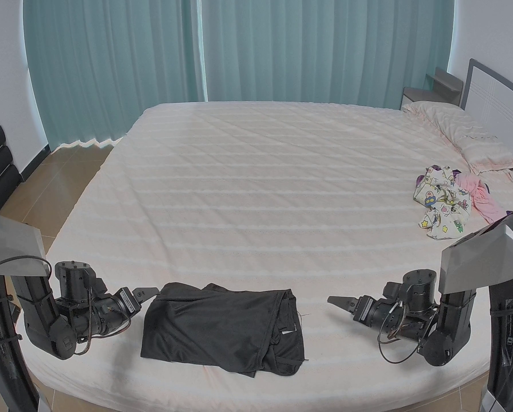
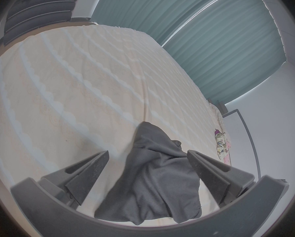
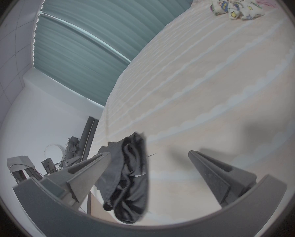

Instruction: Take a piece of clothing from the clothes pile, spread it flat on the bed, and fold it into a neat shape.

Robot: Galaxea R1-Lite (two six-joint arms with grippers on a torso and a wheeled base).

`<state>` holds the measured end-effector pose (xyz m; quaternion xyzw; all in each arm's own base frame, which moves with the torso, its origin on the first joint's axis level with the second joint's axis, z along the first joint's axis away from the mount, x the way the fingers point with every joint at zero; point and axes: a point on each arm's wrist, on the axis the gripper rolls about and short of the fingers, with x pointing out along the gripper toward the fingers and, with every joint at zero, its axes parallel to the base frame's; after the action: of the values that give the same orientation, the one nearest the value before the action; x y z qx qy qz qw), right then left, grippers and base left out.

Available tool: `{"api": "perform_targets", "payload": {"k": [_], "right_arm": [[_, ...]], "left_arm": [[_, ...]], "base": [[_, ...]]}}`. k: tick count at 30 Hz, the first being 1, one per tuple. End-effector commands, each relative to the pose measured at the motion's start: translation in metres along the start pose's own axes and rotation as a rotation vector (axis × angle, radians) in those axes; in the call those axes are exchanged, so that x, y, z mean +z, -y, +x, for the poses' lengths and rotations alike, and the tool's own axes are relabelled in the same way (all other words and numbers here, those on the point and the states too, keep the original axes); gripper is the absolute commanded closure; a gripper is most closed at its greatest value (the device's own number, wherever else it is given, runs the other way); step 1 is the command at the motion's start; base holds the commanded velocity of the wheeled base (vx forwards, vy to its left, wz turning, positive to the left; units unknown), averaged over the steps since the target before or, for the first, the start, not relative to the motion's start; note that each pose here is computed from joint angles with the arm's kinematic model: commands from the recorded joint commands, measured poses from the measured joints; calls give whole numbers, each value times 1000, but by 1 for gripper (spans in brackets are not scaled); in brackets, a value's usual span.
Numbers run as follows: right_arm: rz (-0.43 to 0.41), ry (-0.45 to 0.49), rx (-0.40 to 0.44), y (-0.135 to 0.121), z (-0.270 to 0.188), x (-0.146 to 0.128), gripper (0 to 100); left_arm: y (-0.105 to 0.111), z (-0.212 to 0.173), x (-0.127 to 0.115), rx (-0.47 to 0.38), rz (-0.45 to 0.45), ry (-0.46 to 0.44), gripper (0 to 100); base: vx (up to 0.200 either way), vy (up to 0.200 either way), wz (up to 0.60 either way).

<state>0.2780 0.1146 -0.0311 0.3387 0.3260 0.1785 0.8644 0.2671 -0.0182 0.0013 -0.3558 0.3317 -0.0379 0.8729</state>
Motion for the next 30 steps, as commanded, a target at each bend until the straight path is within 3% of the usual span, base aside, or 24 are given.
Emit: {"api": "perform_targets", "payload": {"k": [1, 8, 15, 30], "right_arm": [[-6, -26, 68, -31, 7, -20, 0], [-32, -113, 113, -49, 8, -48, 0], [-68, -171, 138, -62, 0, -66, 0], [-73, -227, 108, -54, -1, -78, 0]], "left_arm": [[-9, -3, 6, -15, -13, -5, 0], [-11, -5, 8, -13, 21, -5, 0], [-15, 0, 8, -4, 15, -5, 0], [-16, 3, 9, 1, 15, 0, 0]], "base": [[0, 200, 0], [0, 200, 0], [0, 0, 0], [0, 0, 0]]}}
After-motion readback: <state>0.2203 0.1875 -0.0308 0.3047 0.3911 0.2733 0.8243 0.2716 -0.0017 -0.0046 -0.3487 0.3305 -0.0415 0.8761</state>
